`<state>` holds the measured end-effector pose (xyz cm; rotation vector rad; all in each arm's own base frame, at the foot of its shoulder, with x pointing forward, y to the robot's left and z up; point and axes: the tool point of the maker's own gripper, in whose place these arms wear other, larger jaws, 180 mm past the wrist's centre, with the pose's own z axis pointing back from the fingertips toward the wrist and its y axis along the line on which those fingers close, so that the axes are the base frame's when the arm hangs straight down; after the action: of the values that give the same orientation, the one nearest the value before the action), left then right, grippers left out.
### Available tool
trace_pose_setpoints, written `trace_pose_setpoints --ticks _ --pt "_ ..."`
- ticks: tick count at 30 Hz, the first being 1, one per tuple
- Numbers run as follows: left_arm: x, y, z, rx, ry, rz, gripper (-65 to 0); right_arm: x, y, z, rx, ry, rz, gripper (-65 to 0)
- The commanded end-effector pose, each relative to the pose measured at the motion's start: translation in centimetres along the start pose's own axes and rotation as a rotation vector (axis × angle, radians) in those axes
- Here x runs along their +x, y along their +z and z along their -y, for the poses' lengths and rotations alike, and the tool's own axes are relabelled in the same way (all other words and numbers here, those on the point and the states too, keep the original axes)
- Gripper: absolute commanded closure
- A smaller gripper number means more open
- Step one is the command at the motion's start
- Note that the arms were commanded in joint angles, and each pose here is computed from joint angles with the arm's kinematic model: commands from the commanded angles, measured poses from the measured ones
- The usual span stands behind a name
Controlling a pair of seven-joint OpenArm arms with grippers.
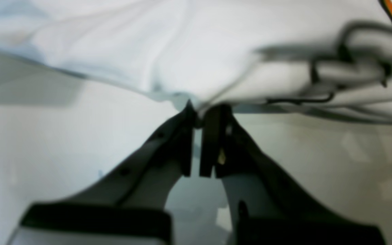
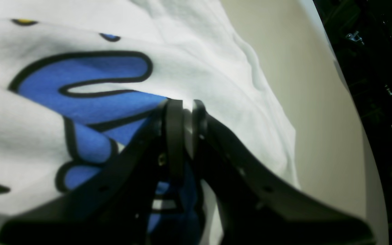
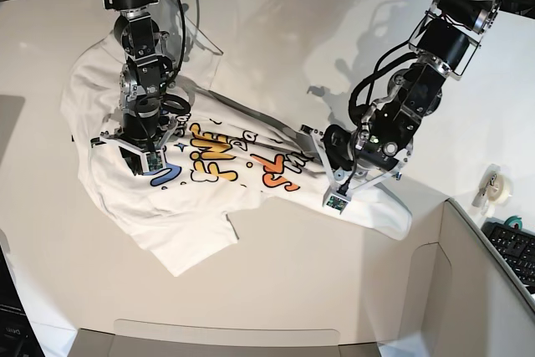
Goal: Layout the t-shirt on the table in an organized manner, then fold the t-shirt properly
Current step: 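Drag the pinched fabric with the left gripper away from the right gripper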
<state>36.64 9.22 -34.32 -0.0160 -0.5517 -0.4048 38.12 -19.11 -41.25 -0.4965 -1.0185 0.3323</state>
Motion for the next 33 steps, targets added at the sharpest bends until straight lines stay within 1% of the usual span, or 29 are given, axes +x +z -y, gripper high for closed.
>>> trace_pose_setpoints --ticks 1,4,9,12,15,17,21,24,27,30,32,33 --pt "2.6 1.8 -1.7 0.045 -0.012 0.077 0.0 -5.7 0.8 -1.5 0.076 0.002 -0.226 -5.2" --pt "3.6 3.4 -2.0 0.054 -0.032 0.133 0.0 -5.5 0.7 -1.5 0.074 0.002 -0.225 -5.2" --pt "5.3 5.2 -2.7 0.059 0.006 0.217 0.0 -5.1 0.5 -1.4 0.071 -0.001 -0.219 -5.2" --pt "5.6 5.8 -2.4 0.053 -0.008 0.235 0.0 -4.9 0.3 -1.2 0.067 -0.003 -0.215 -5.2" --pt "5.1 5.7 -2.4 0.055 -0.018 0.211 0.0 -4.8 0.2 -1.2 0.066 -0.003 -0.212 -5.2" --pt "4.1 5.7 -3.4 0.079 -0.023 0.17 0.0 -4.6 0.2 -1.1 0.065 -0.004 -0.211 -5.2" --pt "3.3 5.8 -4.5 0.107 -0.032 0.136 0.0 -4.7 0.2 -1.1 0.065 -0.004 -0.213 -5.2" --pt "2.0 5.5 -4.5 0.118 -0.073 0.085 0.0 -4.6 0.2 -1.2 0.065 -0.005 -0.211 -5.2" --pt "1.4 5.9 -4.7 0.134 -0.122 0.076 0.0 -4.5 0.2 -1.4 0.068 -0.009 -0.211 -5.2" --pt "0.8 5.5 -4.1 0.126 -0.151 0.053 0.0 -5.2 0.2 -1.7 0.076 -0.004 -0.228 -5.2" --pt "0.7 5.2 -3.6 0.117 -0.157 0.053 0.0 -5.4 0.0 -1.9 0.08 -0.002 -0.237 -5.2" --pt "1.0 5.0 -3.3 0.11 -0.144 0.064 -1.8 -5.5 0.0 -1.9 0.081 -0.001 -0.238 -5.2"
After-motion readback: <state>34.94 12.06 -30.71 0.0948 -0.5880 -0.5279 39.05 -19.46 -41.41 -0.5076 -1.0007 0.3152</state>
